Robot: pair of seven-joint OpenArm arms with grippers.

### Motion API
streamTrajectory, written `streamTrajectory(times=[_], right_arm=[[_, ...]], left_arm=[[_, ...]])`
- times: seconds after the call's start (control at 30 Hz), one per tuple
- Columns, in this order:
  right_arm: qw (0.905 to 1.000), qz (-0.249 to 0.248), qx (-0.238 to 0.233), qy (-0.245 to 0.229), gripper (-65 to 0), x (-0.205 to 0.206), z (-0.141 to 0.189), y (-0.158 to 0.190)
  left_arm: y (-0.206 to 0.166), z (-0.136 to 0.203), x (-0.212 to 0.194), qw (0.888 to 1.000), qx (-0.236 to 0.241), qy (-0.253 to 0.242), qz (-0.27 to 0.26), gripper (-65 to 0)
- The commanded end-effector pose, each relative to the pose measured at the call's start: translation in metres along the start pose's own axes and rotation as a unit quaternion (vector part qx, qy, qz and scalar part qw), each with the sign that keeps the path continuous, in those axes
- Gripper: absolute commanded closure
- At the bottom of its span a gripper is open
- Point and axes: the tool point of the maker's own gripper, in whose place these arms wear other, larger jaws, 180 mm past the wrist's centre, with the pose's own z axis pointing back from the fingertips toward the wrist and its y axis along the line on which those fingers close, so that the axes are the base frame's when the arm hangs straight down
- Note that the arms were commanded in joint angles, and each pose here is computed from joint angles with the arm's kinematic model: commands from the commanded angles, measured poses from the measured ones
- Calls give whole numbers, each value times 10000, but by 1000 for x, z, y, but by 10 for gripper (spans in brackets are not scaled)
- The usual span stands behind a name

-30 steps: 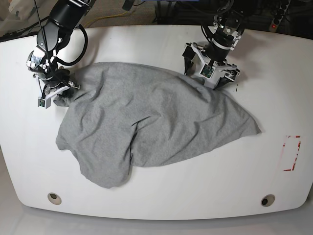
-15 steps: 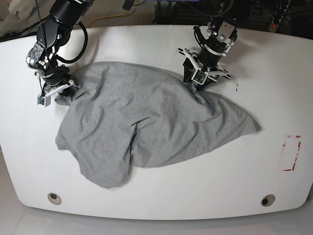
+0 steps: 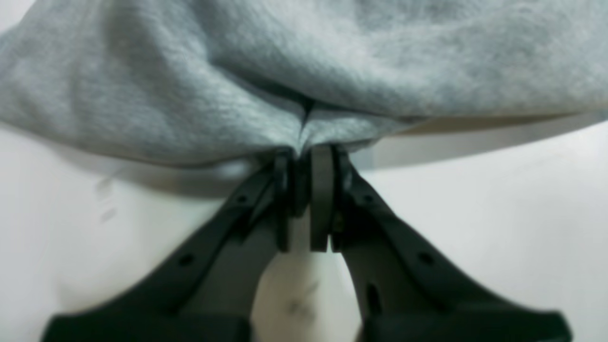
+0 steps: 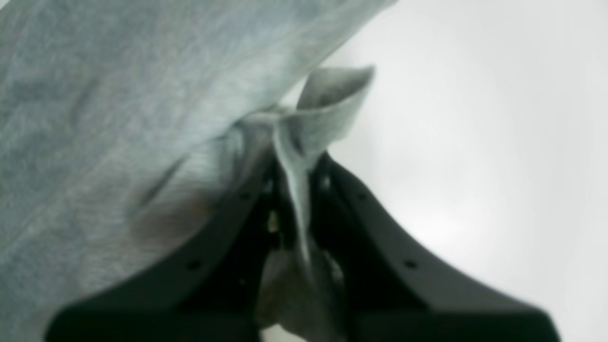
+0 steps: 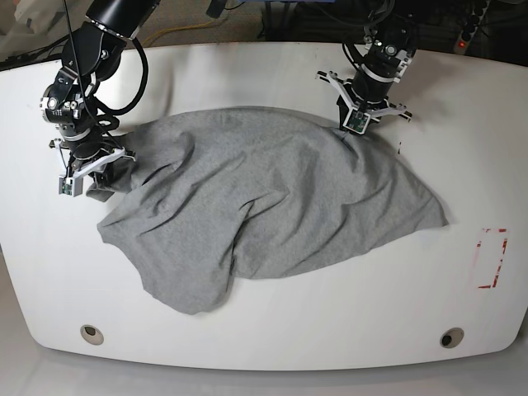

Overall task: Fold the T-shirt properly
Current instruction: 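Lift the shirt with both grippers and pull it apart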

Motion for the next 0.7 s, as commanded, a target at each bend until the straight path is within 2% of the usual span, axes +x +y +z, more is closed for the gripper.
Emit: streamTrajectory(times=[0.0,0.13,0.3,0.43,0.67], right_arm=[[9989,143,-10,-450,-2,30,8,1],[9962,249,-1,-839,-2,60,16,7],[9918,298,20,-1240,-2,94,19,11],[9887,350,9,-1455,-2,121,21,11],[9798,724,444,-1812,-2,169,13,45]], left_arm=[[0,9,29,9992,-103,-365,-83,-11],[10,21,47,9990,-158,-339,-261,-14],[28,20,51,9979,-186,-2,-614,-15],[56,16,59,9948,-109,147,-998,-15],[115,4,108,9843,336,278,-1711,-22]])
